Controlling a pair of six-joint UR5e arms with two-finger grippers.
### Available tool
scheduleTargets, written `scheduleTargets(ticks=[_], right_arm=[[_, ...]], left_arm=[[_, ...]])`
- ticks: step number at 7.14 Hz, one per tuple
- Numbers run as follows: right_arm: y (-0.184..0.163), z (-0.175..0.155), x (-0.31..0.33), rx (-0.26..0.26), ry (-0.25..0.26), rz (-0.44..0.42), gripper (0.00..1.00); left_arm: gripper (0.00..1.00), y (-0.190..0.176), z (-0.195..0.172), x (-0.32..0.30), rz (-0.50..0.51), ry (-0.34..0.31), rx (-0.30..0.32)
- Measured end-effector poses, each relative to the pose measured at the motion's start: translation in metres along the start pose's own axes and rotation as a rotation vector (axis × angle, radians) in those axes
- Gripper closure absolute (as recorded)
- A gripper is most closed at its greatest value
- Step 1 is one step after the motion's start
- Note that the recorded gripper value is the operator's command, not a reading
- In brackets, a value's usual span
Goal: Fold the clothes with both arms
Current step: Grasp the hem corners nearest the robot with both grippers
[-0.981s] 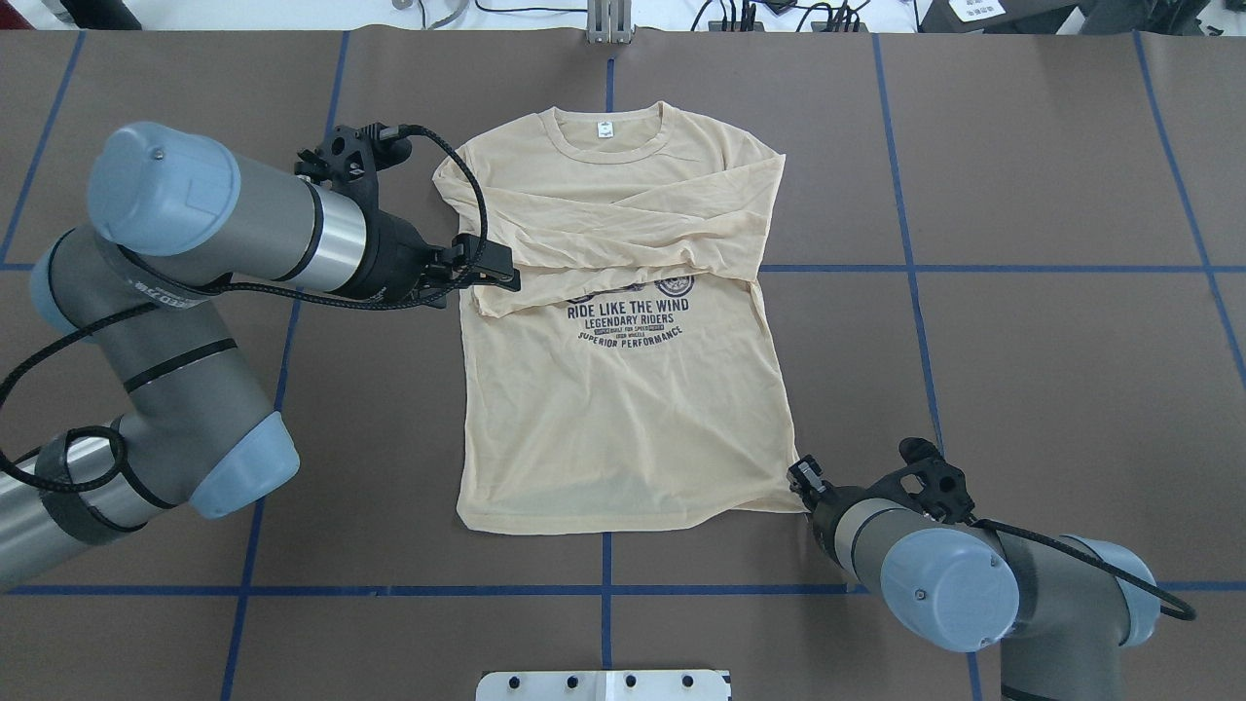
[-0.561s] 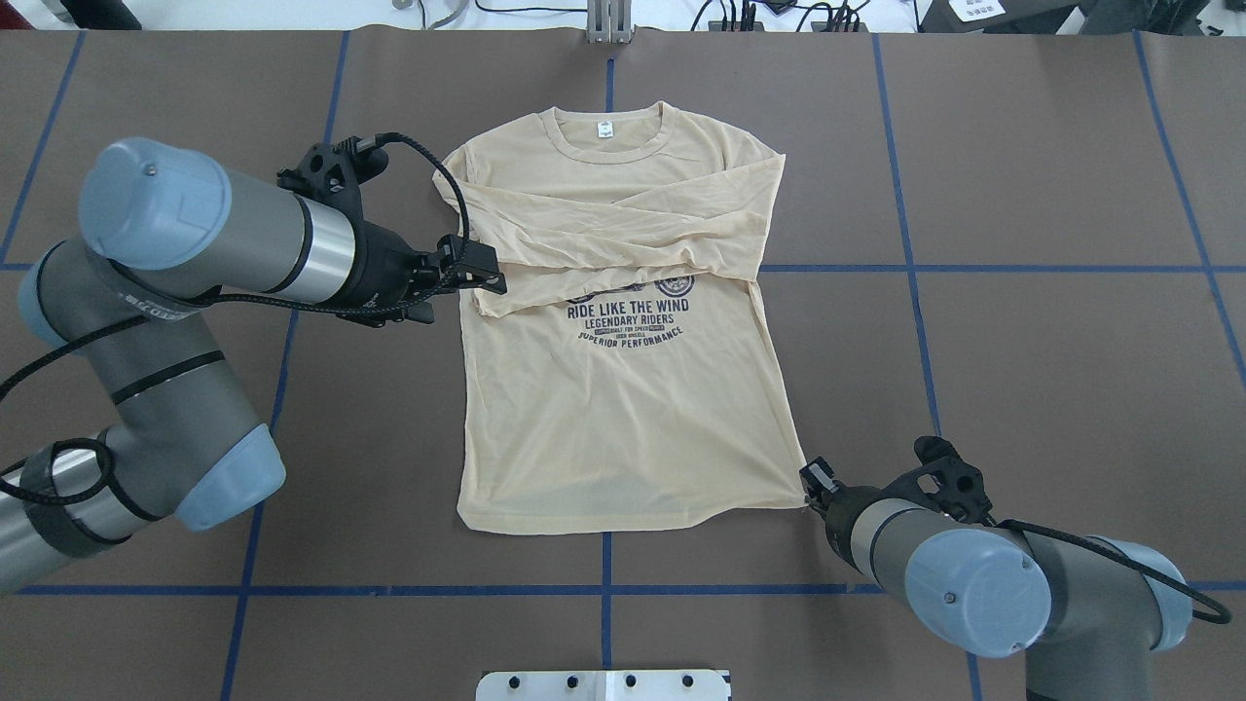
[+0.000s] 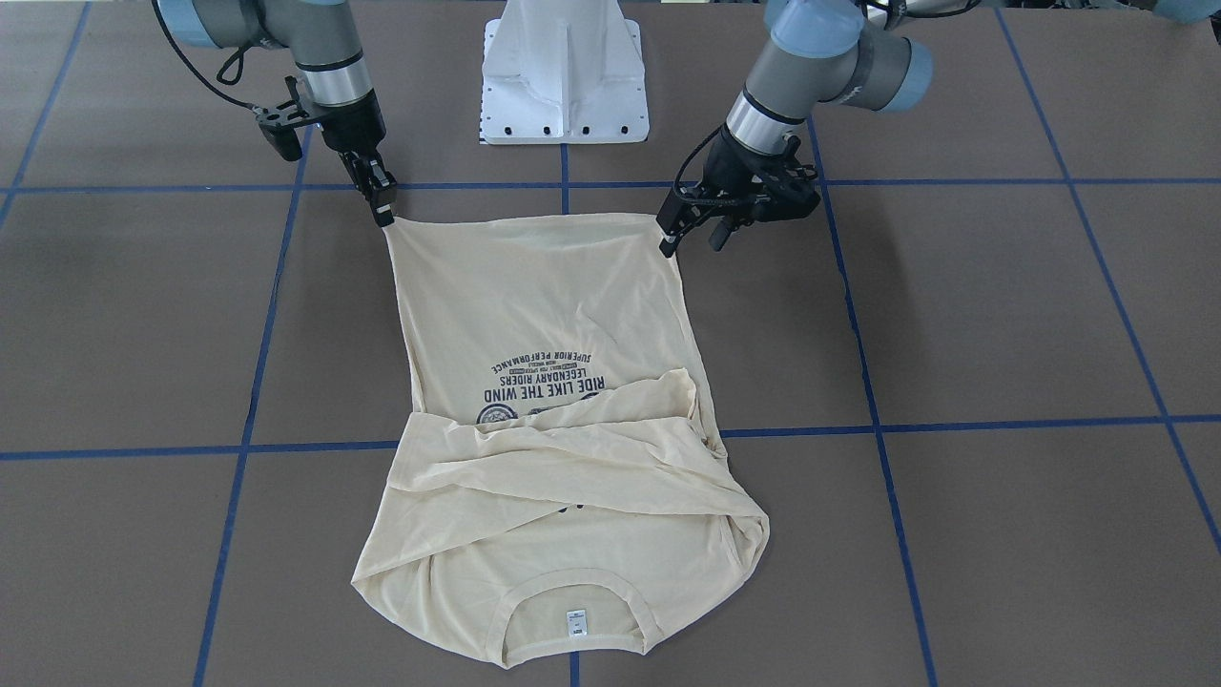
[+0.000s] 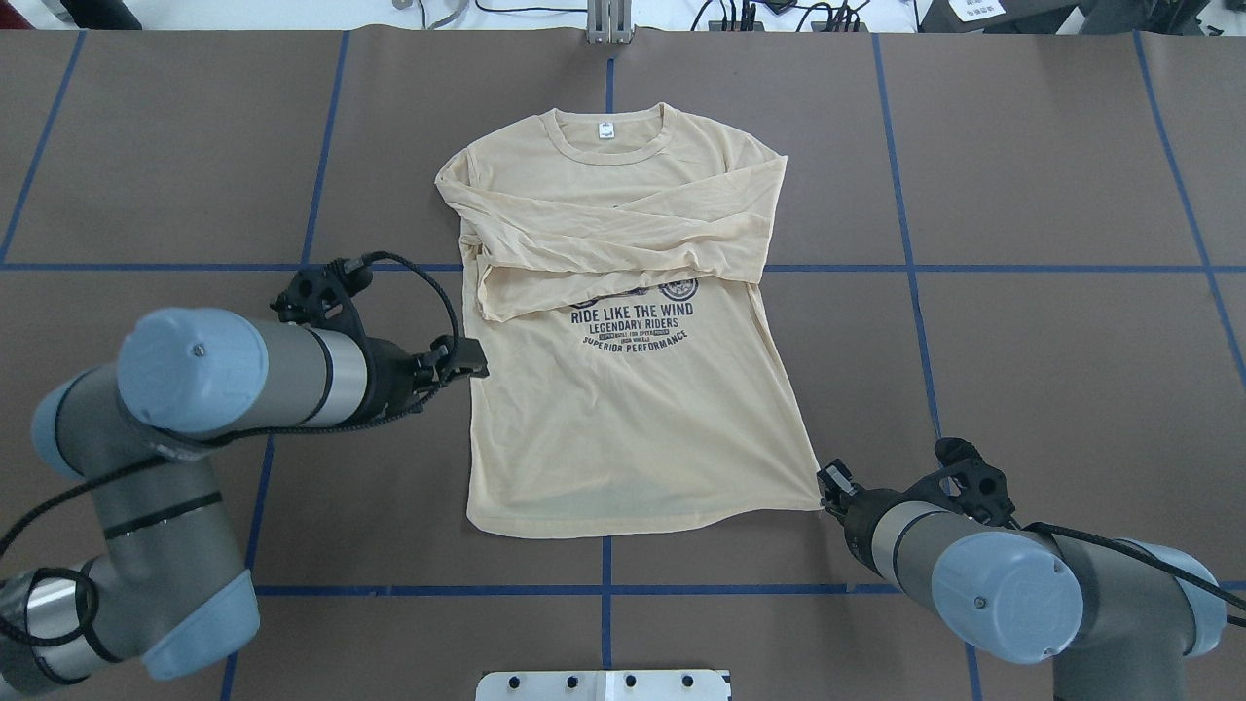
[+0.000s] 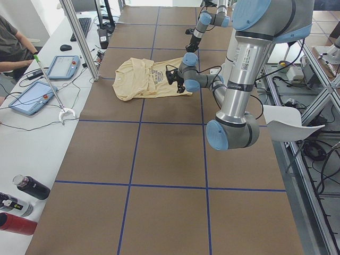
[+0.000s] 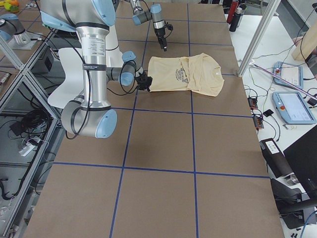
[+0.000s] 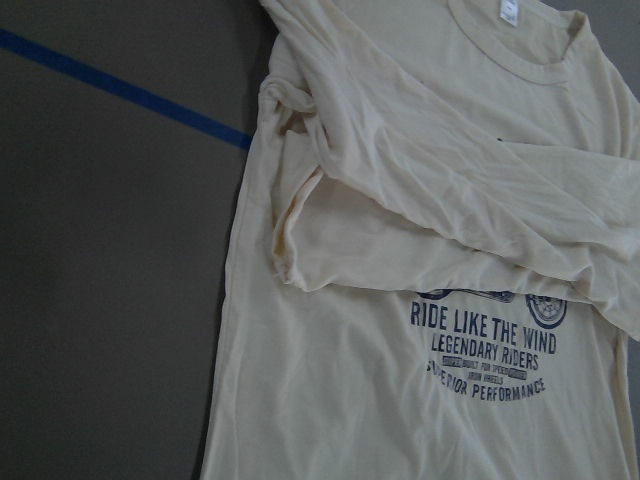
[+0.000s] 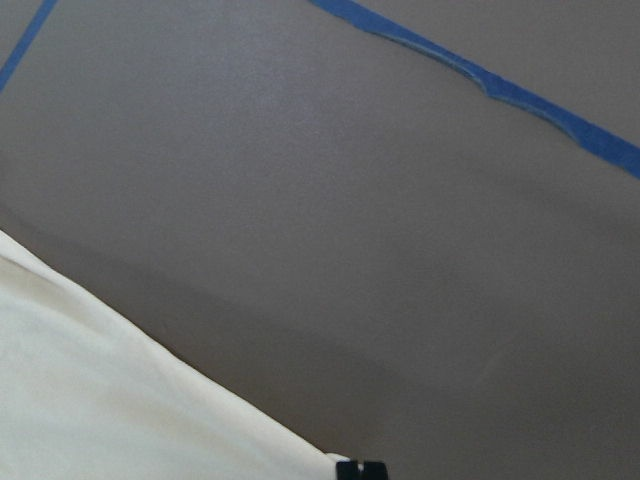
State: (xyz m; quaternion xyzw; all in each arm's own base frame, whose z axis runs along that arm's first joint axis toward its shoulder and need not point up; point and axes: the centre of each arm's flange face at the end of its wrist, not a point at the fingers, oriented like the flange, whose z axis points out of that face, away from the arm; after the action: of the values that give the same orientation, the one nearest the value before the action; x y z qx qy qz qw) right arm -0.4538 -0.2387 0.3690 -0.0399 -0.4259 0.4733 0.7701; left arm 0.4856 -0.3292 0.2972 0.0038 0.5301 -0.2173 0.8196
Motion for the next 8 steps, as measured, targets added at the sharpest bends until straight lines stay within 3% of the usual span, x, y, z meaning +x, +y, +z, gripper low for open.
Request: scheduleTargets(ticks=[3,4,8], right_arm=[[0.000,0.000,0.000,-0.001,0.000,0.000,1.00],[0.000,0.000,0.000,-0.001,-0.001,0.000,1.00],[0.000,-0.001,-0.001,-0.002,-0.001,0.001,1.00]], left_arm=[[0.33,0.064,0.024,-0.022,-0.026,-0.052,-0.054],[0.39,0.070,0.026,-0.023,-0.027,-0.055,-0.059],[0.41,0.076,0.029,-0.022,-0.037,-0.053,-0.051]])
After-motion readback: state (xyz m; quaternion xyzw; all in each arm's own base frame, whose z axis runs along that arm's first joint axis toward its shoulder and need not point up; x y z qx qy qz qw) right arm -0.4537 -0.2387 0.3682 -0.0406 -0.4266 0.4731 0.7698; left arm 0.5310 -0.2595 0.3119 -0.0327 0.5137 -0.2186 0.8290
